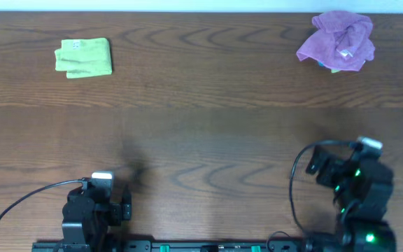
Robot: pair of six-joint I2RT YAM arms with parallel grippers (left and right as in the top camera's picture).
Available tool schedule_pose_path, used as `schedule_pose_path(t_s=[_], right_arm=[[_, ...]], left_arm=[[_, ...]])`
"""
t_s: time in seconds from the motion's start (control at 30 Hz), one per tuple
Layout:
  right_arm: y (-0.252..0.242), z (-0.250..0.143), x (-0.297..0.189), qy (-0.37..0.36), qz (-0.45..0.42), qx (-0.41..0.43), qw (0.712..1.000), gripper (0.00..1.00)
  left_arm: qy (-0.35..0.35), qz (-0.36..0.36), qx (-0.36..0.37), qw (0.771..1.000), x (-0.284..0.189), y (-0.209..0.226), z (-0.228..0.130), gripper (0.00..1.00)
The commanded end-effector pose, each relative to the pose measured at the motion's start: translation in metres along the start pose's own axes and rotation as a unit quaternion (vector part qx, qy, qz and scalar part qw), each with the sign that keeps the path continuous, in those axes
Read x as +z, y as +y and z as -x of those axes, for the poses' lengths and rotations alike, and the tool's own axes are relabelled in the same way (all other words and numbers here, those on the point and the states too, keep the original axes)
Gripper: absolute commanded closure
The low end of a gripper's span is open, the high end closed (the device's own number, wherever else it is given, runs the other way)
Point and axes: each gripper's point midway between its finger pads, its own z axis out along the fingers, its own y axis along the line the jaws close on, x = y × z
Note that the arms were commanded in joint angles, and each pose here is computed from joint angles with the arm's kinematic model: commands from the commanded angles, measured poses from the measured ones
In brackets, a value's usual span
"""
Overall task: Fold the cloth
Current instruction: 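Reach the right gripper to the pink cloth and grasp its corner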
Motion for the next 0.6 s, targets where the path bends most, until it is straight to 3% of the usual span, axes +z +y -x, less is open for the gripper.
schedule_pose_path(t_s=[0.0, 0.57], right_arm=[[0.002, 0.031, 0.001, 0.003, -0.009, 0.021, 1.0, 0.01], [0.023, 0.161, 0.093, 0.093, -0.047, 0.02, 0.994, 0.01]], left_arm=[[0.03, -0.002, 0.022, 0.999, 0.002, -0.001, -0.016, 0.05], [0.03, -0.002, 0.022, 0.999, 0.002, -0.001, -0.016, 0.05]])
